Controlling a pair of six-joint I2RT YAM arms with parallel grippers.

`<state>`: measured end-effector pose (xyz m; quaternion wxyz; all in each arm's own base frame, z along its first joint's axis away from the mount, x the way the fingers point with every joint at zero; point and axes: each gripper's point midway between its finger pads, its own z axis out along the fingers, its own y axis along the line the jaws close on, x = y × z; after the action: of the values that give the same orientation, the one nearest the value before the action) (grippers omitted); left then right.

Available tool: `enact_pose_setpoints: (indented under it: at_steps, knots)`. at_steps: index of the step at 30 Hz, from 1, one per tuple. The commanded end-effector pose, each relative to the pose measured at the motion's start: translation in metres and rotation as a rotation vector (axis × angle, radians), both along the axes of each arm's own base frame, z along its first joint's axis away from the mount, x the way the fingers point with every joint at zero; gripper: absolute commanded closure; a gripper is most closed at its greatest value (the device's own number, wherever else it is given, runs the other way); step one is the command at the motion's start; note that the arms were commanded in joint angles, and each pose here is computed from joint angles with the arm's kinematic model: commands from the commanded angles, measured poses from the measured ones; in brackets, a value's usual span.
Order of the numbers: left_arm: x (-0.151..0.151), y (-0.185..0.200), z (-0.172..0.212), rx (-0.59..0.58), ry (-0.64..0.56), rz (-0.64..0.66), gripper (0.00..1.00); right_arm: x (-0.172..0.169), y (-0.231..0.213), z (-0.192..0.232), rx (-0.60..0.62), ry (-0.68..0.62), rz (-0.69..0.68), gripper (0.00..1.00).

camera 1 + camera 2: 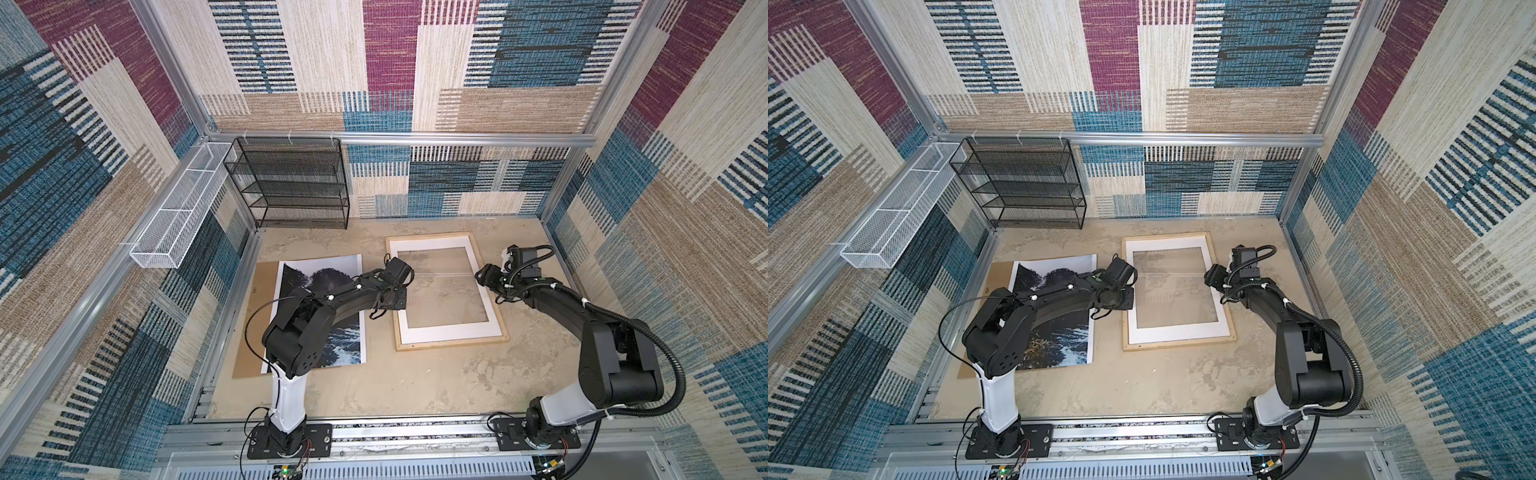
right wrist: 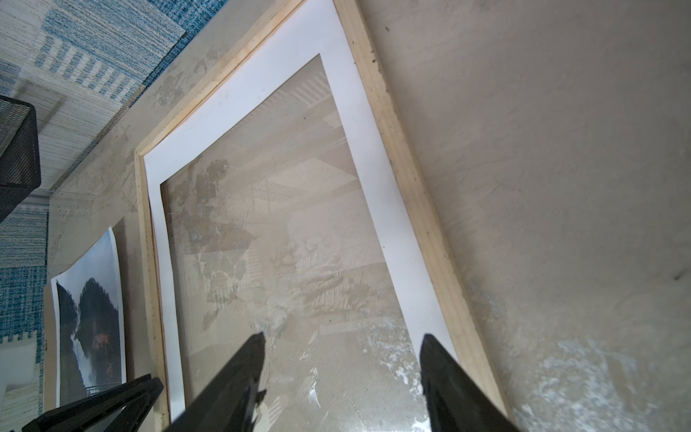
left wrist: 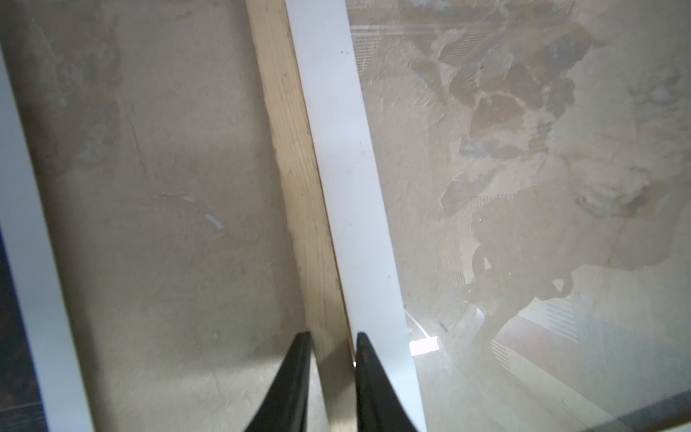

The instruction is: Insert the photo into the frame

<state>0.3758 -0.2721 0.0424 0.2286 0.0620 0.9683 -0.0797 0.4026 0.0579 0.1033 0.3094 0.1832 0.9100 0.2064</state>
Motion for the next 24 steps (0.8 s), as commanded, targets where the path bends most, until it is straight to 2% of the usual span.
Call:
enact_pose_setpoints:
  at_steps: [1,8,16,24]
  knots:
    - [-0.001,0.003,-0.001,0.031,0.0,-0.023,0.73,0.006,0.002,0.008,0.007,-0.034,0.012,0.32]
    - [0.0,0.0,-0.002,0.022,0.005,-0.034,0.82,0.006,0.002,0.009,0.006,-0.036,0.012,0.32]
    - [-0.004,-0.001,-0.002,0.008,0.016,-0.032,0.82,0.004,0.001,0.011,0.004,-0.038,0.01,0.32]
    - [-0.018,0.017,-0.01,0.017,0.054,0.098,0.83,0.002,0.003,0.013,0.016,-0.046,0.013,0.32]
